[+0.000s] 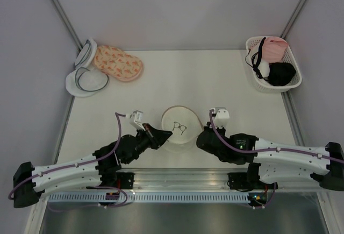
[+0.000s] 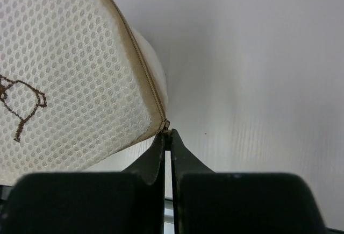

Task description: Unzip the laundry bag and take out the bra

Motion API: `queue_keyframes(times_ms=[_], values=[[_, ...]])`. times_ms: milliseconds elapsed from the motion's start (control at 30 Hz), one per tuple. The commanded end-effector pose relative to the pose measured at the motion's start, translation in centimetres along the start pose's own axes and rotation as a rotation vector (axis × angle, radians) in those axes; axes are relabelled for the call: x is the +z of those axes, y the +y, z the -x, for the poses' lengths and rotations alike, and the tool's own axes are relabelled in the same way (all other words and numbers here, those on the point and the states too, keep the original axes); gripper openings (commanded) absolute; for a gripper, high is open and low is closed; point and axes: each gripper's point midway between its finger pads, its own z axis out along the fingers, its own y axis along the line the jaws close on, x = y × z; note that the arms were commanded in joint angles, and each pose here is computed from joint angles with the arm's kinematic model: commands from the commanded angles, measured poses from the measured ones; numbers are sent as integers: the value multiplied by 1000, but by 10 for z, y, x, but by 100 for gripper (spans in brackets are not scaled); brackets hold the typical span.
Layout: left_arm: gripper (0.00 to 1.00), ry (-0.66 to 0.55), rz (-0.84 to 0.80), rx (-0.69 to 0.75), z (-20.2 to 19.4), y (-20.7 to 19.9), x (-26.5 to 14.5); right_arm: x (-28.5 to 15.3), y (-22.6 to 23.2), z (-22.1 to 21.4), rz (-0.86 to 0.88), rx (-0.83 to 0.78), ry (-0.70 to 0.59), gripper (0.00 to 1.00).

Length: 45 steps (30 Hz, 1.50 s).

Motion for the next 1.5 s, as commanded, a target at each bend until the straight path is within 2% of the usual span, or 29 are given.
queue_keyframes(times_ms=[0,33,100,200,400,500,533,567,600,633,800,833,967,1067,1200,1267,1333,1367,1467], values=[[2,131,-35,248,-16,0,-7,-3,-52,13,-183,-94,-75,0],[2,131,-52,264,-10,-13,-6,-4,-52,13,-180,-96,-77,0],[2,157,-44,354,-11,-11,3,-5,-54,14,-179,-101,-77,0],[2,128,-28,371,6,-20,24,-6,-51,12,-152,-112,-63,1],[2,57,25,314,33,-12,73,-8,-32,7,-37,-107,-24,0],[48,32,88,318,38,3,88,-9,-16,3,48,-82,-7,0],[78,20,100,315,41,6,91,-9,-13,2,67,-83,-5,0],[90,31,142,311,39,17,93,-8,-8,2,86,-72,-7,0],[97,28,168,291,41,21,93,-7,-5,-2,99,-74,6,0],[100,32,184,274,40,24,90,-6,-4,-4,100,-79,13,0],[100,79,166,57,22,23,62,3,23,-21,185,-88,66,0],[100,90,160,27,17,22,59,1,32,-28,240,-87,99,0],[100,117,101,-123,3,7,48,-10,74,-25,472,-50,79,0],[100,164,9,-205,-11,-8,46,-12,78,-16,485,-35,46,0],[100,266,34,-288,-38,-15,48,-15,85,-8,509,-23,19,0],[100,279,34,-307,-47,-17,49,-16,89,-6,525,-22,12,0],[99,242,39,-317,-44,-15,53,-17,94,-7,547,-21,17,0],[96,231,26,-326,-42,-17,54,-17,96,-9,558,-26,23,0],[64,171,28,-304,-32,-14,59,-17,99,-16,574,-65,51,0]])
